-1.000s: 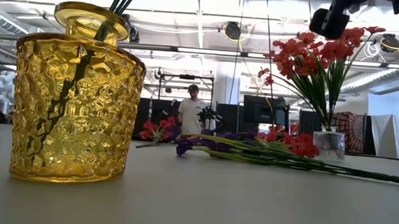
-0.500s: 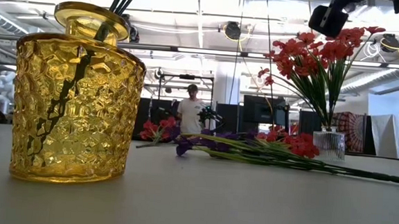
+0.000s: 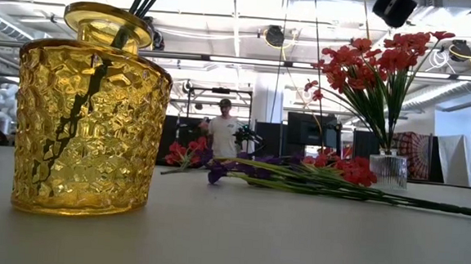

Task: Sort flowers into vase by color
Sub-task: Put the right purple flower into the yellow transparent vase

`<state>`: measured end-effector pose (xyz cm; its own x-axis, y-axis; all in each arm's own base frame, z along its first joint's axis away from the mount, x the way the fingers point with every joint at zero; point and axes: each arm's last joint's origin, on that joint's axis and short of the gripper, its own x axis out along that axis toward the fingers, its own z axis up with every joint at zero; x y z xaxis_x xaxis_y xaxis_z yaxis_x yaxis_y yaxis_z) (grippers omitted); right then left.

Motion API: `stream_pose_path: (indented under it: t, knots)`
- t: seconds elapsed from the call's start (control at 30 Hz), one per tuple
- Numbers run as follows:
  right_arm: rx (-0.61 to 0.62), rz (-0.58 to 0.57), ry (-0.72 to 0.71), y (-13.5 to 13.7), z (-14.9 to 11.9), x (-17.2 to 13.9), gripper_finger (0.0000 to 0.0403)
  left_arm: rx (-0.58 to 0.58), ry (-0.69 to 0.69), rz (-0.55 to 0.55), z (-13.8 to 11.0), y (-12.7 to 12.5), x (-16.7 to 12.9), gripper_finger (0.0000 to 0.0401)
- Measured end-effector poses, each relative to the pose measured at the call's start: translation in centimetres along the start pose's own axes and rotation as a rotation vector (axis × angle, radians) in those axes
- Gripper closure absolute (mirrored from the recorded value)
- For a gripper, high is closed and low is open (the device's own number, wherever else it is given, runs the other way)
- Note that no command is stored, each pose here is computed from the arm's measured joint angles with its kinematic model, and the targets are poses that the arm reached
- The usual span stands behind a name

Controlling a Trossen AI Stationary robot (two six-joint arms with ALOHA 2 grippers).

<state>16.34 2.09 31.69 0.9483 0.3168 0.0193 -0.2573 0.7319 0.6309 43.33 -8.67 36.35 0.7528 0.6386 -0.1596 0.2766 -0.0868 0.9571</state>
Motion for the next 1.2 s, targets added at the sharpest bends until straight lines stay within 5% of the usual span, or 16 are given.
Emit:
stream_pose_path:
  t: [0.2,0.63,0.97,1.2]
  knots:
    - [-0.11,0.051,-0.056,1.2,0.6,-2.1,0.0239,-0.042,0.192,0.011,-0.2,0.2,-0.6,0.0394]
    - [-0.166,0.017,-0.012,1.3,0.0,-4.3,0.0238,-0.497,0.374,0.126,-3.0,3.1,-4.1,0.0394]
    - [-0.184,-0.025,0.049,0.9,-0.6,-4.3,0.0238,-0.776,0.324,0.178,-10.0,6.8,-11.0,0.0394]
    - [-0.199,-0.026,0.052,0.9,-0.6,-4.3,0.0238,-1.033,0.273,0.159,-16.9,5.7,-16.8,0.0394]
